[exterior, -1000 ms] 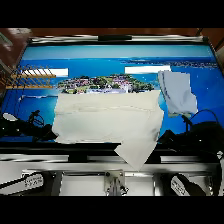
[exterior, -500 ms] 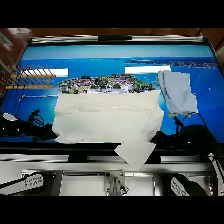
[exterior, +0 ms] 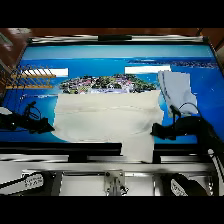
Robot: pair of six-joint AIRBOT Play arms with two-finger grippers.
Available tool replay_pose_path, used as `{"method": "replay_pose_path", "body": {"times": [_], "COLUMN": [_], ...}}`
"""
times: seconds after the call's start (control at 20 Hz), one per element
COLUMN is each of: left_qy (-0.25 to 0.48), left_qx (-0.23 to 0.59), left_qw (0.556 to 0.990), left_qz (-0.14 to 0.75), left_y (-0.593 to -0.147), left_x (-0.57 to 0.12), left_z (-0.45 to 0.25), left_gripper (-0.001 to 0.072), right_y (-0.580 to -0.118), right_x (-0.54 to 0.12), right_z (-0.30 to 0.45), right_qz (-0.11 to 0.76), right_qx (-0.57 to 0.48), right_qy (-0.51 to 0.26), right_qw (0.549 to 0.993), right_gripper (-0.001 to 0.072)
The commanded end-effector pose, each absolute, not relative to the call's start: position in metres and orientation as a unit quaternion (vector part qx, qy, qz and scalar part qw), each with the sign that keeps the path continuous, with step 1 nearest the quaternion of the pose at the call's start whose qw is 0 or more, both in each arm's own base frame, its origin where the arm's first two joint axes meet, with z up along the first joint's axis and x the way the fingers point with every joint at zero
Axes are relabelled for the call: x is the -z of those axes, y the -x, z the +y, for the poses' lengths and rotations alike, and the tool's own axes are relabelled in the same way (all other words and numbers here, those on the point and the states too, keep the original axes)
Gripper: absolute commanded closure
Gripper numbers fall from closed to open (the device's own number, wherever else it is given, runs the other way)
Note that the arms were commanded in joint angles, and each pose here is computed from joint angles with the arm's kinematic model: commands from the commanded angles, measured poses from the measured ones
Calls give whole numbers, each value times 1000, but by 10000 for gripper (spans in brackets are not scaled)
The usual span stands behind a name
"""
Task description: Fold the shirts.
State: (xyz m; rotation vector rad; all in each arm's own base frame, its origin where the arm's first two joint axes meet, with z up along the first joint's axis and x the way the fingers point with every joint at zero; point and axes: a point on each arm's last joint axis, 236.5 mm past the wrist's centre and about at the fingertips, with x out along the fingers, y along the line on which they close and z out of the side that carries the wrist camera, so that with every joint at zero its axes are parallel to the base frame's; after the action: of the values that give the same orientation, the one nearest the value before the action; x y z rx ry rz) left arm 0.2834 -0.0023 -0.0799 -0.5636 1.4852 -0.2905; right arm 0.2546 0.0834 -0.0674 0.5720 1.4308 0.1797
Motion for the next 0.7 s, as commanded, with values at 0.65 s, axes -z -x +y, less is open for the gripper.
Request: {"method": "replay_pose_path", "body": {"times": [0.65], "left_qy": [318], "left_qx": [134], "left_qw": [752], "left_qz": [561], "left_y": [-497], "left_x": [45], "left_z": [-2], "left_gripper": [676], "right_y": [-504], "right_x": [31], "right_z": [44], "right_qz": [496], "right_qx": [-38], "right_qy": [-279], "right_qw": [821], "right_gripper": [649]}}
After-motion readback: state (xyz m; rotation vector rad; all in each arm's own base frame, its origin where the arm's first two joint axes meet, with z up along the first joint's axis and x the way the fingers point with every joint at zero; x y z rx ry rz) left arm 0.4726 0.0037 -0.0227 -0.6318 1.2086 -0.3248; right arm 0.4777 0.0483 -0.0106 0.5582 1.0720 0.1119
